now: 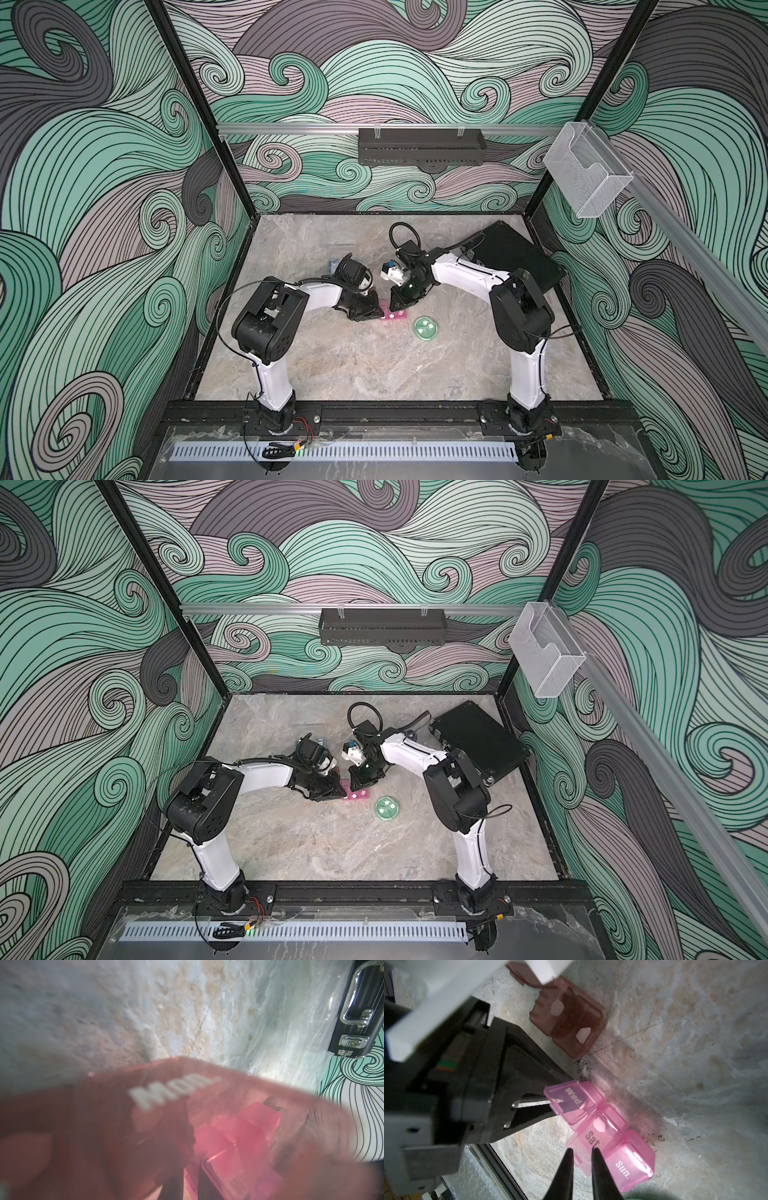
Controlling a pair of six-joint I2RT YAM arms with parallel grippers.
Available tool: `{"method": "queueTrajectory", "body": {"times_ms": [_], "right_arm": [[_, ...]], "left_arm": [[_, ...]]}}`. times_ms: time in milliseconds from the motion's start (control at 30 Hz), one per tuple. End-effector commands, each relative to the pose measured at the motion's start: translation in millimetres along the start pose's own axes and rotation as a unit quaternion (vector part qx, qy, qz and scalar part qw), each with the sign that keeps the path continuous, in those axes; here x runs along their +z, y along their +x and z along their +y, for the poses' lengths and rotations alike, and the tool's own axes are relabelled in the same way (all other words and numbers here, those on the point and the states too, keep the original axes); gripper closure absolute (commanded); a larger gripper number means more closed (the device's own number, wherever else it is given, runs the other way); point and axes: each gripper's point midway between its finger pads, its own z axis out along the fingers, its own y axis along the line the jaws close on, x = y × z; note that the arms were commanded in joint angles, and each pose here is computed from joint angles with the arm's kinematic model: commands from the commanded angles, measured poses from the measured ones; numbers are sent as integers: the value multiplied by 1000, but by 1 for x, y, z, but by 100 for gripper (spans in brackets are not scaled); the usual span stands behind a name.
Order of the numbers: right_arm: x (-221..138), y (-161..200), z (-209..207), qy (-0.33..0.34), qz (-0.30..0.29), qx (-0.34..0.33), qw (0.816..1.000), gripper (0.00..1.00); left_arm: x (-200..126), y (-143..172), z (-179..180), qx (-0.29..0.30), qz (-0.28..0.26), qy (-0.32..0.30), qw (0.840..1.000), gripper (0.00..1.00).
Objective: Close pillboxes
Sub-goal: Close the lid on the pillbox.
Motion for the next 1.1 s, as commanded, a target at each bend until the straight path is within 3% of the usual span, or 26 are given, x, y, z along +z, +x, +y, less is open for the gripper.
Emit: {"method": "queueTrajectory", "body": {"times_ms": [0, 1067], "right_arm": [[6, 7, -4, 20, 11, 0, 1000, 79], [18, 28, -38, 155, 50, -13, 987, 62]], "left_arm": [[-3, -3, -8, 5, -9, 1, 1000, 86], [-8, -4, -12, 6, -19, 0, 1000, 87]]}}
